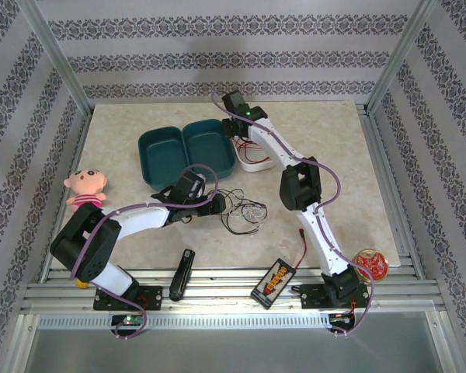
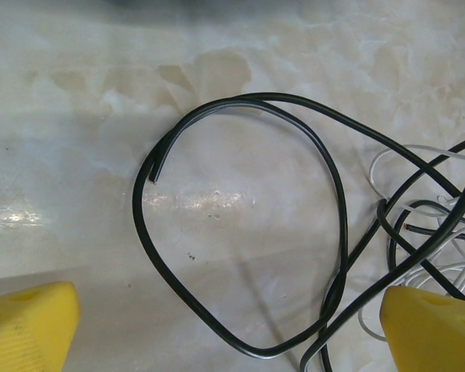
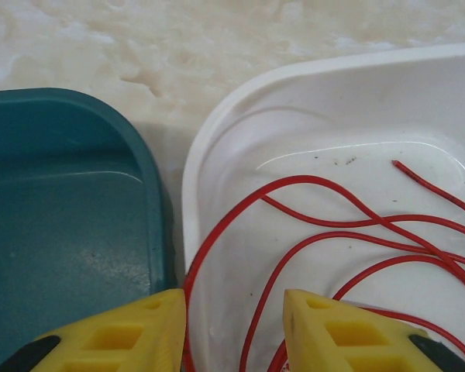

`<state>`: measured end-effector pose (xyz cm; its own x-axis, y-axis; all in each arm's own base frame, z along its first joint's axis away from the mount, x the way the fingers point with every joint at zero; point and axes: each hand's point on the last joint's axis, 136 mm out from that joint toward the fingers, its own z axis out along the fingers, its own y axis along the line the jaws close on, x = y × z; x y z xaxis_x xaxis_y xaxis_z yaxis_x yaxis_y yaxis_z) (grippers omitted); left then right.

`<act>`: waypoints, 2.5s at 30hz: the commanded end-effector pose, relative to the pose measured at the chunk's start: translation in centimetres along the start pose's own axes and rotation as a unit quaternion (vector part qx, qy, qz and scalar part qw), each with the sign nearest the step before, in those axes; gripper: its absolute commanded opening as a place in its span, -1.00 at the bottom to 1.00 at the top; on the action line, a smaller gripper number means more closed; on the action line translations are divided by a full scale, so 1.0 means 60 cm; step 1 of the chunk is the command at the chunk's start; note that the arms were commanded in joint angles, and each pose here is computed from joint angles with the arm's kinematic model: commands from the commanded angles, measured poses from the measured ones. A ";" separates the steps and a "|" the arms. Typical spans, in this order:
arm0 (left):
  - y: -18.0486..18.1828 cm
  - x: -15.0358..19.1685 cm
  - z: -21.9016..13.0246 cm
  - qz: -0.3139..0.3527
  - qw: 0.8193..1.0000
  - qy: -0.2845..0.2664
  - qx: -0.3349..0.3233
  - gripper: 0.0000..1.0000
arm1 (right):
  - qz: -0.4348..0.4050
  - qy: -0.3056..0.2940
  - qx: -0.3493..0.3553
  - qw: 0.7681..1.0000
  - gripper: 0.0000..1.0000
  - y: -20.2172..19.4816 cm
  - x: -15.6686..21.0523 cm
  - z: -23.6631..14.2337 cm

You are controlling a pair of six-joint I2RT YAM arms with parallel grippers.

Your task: Untangle the cables

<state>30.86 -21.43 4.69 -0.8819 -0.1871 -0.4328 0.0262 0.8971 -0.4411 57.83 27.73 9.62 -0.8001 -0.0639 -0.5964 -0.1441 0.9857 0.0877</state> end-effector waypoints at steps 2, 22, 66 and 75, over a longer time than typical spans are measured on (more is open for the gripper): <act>0.004 -0.006 0.002 -0.010 1.000 -0.007 0.003 0.99 | 0.017 -0.028 -0.017 0.999 -0.21 0.014 -0.036 -0.041; 0.003 -0.006 0.004 -0.010 1.000 -0.007 0.004 0.99 | 0.028 -0.004 -0.032 0.999 -0.30 0.011 -0.015 -0.008; 0.003 -0.005 0.007 -0.013 1.000 -0.007 0.005 0.99 | 0.041 0.013 -0.050 0.998 -0.51 0.009 -0.003 0.013; 0.004 -0.004 0.007 -0.013 1.000 -0.006 0.004 0.99 | 0.043 0.013 -0.052 0.998 -0.58 0.009 -0.003 0.015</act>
<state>31.18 -21.62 4.81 -0.8762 -0.1930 -0.4416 0.0298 0.8928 -0.4495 58.08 28.41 9.51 -0.8230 -0.0023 -0.5680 -0.1438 0.9682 0.2046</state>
